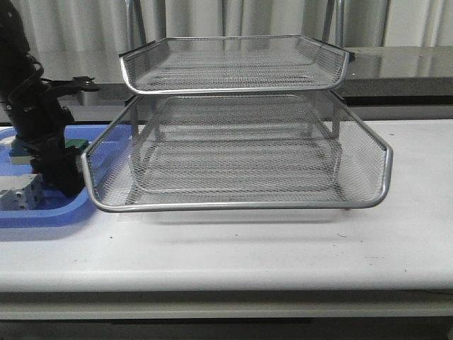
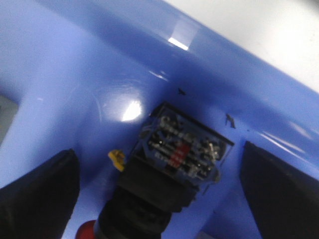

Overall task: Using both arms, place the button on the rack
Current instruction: 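Lower the left gripper and grasp the red-capped push button, lift it, then carry the push button with the left gripper over the pulled-out mesh tray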

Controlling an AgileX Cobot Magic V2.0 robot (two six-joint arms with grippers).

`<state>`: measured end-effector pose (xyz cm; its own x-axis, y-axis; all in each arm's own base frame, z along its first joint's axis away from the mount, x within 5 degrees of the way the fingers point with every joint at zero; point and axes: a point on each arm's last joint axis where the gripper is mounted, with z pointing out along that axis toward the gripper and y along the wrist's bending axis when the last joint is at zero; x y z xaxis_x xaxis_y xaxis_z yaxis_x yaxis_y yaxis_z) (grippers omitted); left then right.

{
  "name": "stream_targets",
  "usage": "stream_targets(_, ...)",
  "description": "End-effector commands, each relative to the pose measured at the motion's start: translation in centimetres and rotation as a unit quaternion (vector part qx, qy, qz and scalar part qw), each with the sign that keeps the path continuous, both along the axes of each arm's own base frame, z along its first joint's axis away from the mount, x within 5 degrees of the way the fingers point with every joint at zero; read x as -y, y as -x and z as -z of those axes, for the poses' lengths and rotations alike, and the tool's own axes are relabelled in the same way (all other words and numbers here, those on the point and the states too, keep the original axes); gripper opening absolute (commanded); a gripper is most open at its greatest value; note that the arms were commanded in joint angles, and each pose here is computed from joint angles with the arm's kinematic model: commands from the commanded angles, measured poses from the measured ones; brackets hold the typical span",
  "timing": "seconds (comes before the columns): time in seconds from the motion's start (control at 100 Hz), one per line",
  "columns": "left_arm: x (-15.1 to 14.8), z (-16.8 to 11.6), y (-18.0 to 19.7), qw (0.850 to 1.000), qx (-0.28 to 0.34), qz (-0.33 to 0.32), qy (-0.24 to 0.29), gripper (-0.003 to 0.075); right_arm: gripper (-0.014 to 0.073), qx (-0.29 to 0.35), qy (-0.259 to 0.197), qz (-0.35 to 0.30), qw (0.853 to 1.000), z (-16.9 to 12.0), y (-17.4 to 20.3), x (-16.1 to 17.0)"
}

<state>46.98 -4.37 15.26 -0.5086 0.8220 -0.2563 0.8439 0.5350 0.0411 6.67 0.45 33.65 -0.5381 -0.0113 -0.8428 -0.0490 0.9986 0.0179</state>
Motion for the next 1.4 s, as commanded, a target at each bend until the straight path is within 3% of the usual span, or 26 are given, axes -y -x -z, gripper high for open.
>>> stream_targets(0.0,0.5,-3.7,-0.2,0.999,0.051,-0.005,0.018,0.0619,-0.0070,0.043,0.004,0.005,0.999,-1.4,-0.2,0.1)
stream_targets(0.14,0.5,-3.7,-0.2,0.999,0.051,-0.005,0.018,0.0577,-0.0070,0.043,0.004,0.005,0.999,-1.4,-0.2,0.1)
stream_targets(0.38,0.5,-3.7,-0.4,0.998,0.061,-0.007,0.018,0.0267,-0.0070,0.043,0.004,0.005,0.999,-1.4,-0.2,0.1)
stream_targets(0.52,0.5,-3.8,-0.5,0.998,0.063,-0.007,0.018,0.0160,-0.0070,0.043,0.004,0.005,0.999,-1.4,-0.2,0.1)
stream_targets(0.68,0.6,-5.2,-0.6,0.998,0.059,0.000,0.021,0.0121,-0.0070,0.043,0.004,0.005,0.999,-1.4,-0.2,0.1)
stream_targets(0.95,0.8,-10.3,-0.5,0.999,0.043,0.011,0.028,0.0113,-0.0070,0.043,0.004,0.005,0.999,-1.4,-0.2,0.1)
stream_targets(1.39,0.0,-17.3,1.5,0.992,0.116,-0.050,0.013,0.0113,-0.0070,0.043,0.004,0.005,0.999,-1.4,-0.2,0.1)
